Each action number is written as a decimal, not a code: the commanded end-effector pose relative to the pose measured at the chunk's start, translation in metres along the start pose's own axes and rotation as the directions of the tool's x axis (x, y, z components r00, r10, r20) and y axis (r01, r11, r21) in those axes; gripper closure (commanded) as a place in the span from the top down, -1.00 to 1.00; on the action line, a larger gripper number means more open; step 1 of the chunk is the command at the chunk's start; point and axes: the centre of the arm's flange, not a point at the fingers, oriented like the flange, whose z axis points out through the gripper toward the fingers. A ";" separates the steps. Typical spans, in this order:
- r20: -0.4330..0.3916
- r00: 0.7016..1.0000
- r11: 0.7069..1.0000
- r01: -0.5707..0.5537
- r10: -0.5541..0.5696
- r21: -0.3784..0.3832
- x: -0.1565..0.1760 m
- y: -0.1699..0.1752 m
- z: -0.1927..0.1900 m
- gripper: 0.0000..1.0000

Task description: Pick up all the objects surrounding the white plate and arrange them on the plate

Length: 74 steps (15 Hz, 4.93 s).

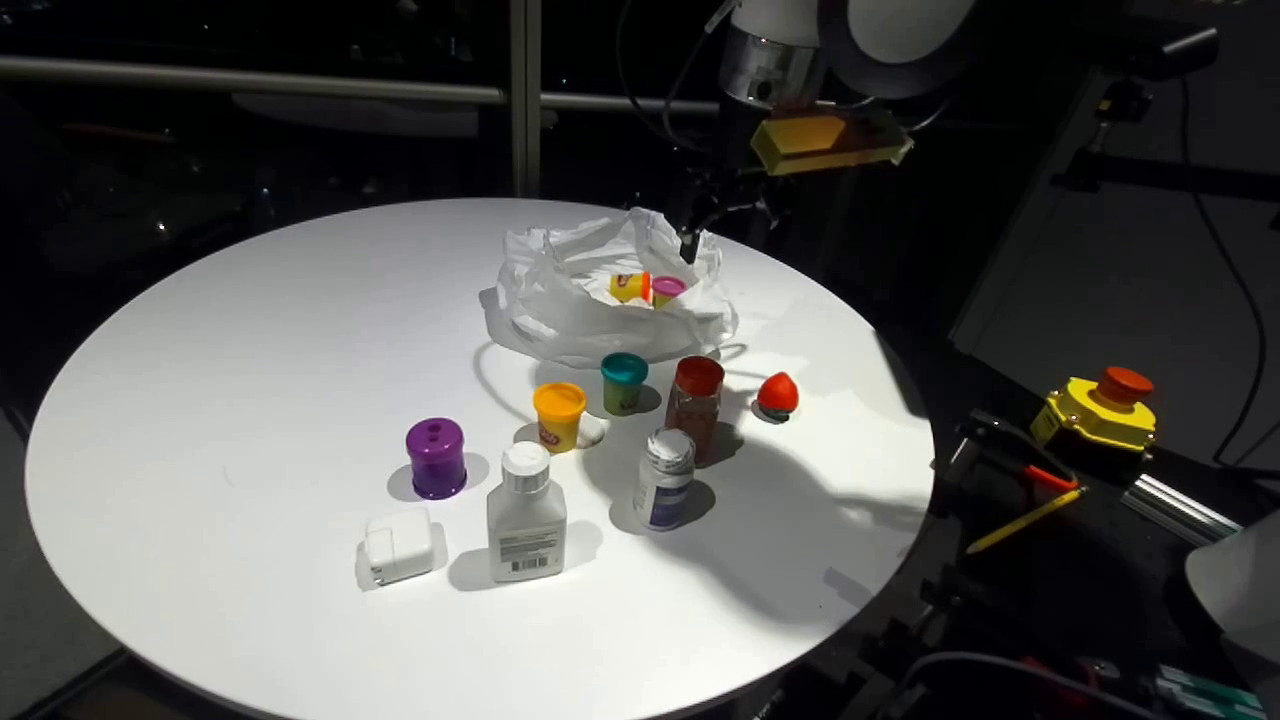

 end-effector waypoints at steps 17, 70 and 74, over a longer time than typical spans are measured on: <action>0.198 0.900 0.921 -0.368 0.387 -0.126 -0.090 0.001 0.115 1.00; -0.053 0.988 0.989 0.148 -0.147 0.014 0.021 -0.165 -0.085 1.00; 0.024 0.998 0.997 0.059 -0.058 -0.041 0.004 -0.154 -0.041 1.00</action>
